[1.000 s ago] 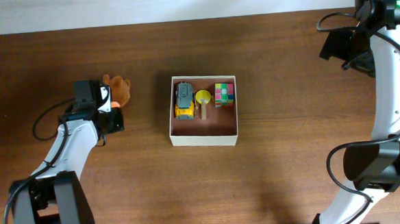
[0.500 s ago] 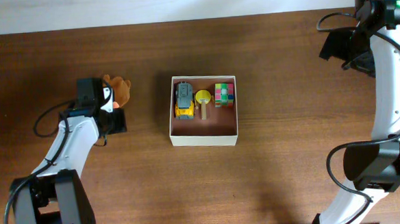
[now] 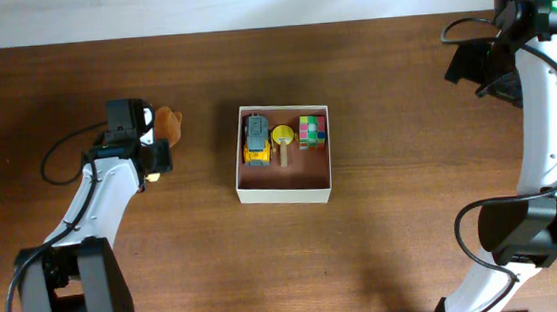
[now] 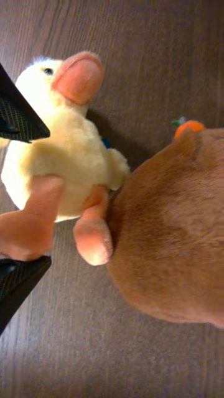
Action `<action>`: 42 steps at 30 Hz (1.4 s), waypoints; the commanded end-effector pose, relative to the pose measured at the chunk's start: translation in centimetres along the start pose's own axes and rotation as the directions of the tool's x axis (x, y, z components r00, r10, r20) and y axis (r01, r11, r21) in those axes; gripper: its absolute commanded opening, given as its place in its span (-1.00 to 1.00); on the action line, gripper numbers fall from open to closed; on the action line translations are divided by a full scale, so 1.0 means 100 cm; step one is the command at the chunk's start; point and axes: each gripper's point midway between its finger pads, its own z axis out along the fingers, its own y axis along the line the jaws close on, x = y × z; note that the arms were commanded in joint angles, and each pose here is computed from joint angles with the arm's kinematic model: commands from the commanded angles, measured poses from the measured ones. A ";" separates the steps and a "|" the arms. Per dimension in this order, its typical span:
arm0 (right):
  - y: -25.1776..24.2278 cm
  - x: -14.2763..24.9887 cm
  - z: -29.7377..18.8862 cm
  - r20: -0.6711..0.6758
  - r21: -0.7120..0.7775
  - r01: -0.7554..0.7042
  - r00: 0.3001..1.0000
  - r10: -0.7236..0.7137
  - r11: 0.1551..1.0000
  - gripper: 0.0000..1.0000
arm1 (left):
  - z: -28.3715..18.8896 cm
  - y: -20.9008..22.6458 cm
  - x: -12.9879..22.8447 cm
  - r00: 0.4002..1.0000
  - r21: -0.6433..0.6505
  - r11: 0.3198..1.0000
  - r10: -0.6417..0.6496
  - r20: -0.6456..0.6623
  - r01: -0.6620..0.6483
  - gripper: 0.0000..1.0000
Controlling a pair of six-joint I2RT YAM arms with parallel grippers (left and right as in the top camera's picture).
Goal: Pack container
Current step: 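Lift the plush mouse and carry it into the box's lower part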
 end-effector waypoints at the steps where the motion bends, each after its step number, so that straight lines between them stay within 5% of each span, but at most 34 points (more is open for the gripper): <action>1: -0.003 0.000 0.004 -0.006 0.021 -0.012 1.000 0.013 1.000 0.97 | 0.010 0.002 -0.001 1.000 -0.025 1.000 0.007 -0.012 -0.007 0.12; 10: -0.003 0.000 0.004 -0.006 0.021 -0.012 1.000 0.013 1.000 0.97 | 0.026 -0.002 0.010 0.998 -0.023 1.000 0.018 -0.060 -0.020 -0.95; 20: -0.003 0.000 0.004 -0.006 0.021 -0.012 1.000 0.013 1.000 0.98 | 0.004 -0.023 -0.004 0.996 0.004 0.998 0.062 -0.057 -0.062 -0.96; 33: -0.003 0.000 0.004 -0.006 0.021 -0.012 1.000 0.013 1.000 0.97 | -0.086 -0.026 -0.054 1.000 0.026 1.000 -0.015 0.022 0.014 -0.96; 42: -0.003 0.000 0.004 -0.006 0.021 -0.012 1.000 0.013 1.000 0.97 | -0.152 -0.072 -0.050 0.997 0.199 0.980 0.001 0.076 -0.016 -0.96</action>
